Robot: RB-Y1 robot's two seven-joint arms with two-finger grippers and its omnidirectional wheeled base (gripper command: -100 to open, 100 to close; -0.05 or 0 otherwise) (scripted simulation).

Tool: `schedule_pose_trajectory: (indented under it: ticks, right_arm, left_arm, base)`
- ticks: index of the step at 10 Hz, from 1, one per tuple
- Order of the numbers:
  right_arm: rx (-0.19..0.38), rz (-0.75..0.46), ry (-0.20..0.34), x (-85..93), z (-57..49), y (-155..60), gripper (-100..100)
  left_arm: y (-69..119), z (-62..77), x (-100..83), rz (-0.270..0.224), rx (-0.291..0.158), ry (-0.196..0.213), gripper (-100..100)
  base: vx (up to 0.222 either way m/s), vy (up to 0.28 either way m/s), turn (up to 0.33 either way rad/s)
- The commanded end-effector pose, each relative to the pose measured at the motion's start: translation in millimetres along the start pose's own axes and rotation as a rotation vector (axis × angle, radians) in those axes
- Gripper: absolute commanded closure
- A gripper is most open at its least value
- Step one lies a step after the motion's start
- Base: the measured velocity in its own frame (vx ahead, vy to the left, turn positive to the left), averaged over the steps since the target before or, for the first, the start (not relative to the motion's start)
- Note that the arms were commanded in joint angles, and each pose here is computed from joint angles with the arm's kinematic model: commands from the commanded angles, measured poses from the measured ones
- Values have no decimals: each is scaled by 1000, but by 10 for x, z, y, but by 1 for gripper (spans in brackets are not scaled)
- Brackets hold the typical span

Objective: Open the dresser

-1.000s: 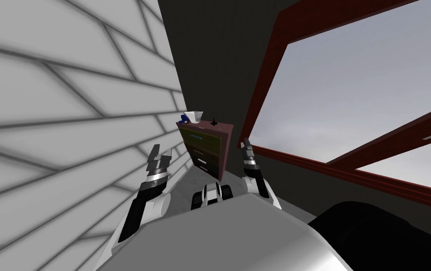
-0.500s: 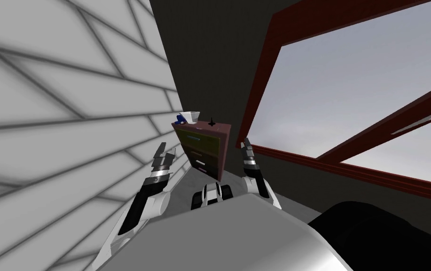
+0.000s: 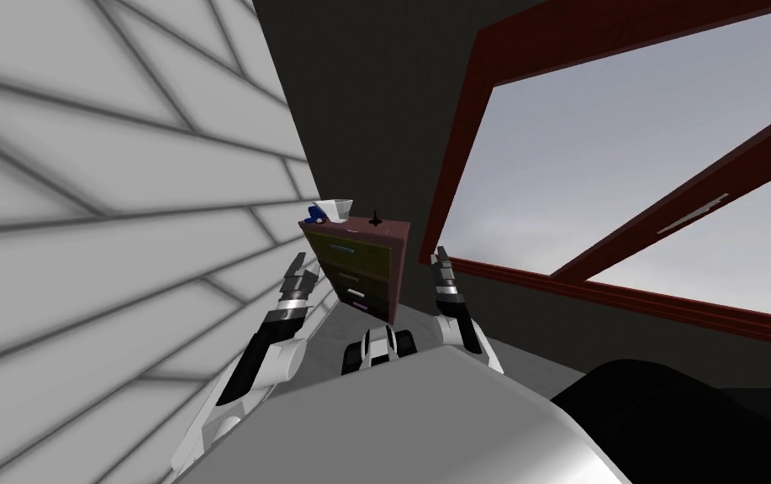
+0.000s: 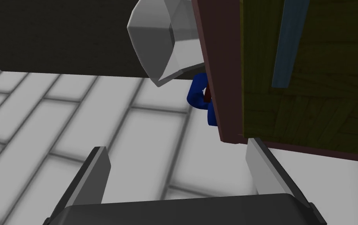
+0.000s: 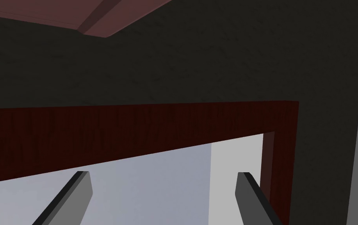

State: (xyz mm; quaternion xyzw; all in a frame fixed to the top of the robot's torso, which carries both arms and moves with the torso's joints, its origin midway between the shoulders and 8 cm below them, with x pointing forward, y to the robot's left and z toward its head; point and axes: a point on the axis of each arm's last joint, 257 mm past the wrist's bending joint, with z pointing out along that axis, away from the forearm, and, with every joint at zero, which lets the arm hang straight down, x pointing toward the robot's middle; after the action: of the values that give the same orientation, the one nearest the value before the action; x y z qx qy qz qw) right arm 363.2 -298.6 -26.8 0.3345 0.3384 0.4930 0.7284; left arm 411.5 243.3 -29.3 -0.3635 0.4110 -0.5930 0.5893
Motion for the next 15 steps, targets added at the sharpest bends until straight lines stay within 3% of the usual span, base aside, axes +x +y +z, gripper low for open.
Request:
schedule_pose_trajectory:
  ticks: [1, 7, 15]
  right_arm:
    - [0, 0, 0, 0, 0, 0, 0]
    - [0, 0, 0, 0, 0, 0, 0]
    - [0, 0, 0, 0, 0, 0, 0]
  left_arm:
    - [78, 46, 61, -13, -44, 15, -100]
    - [246, 104, 197, -15, -138, 63, -100]
    - [536, 108, 350, 42, -298, 147, -100]
  base:
    - [20, 23, -105]
    - [16, 24, -101]
    - [19, 29, -116]
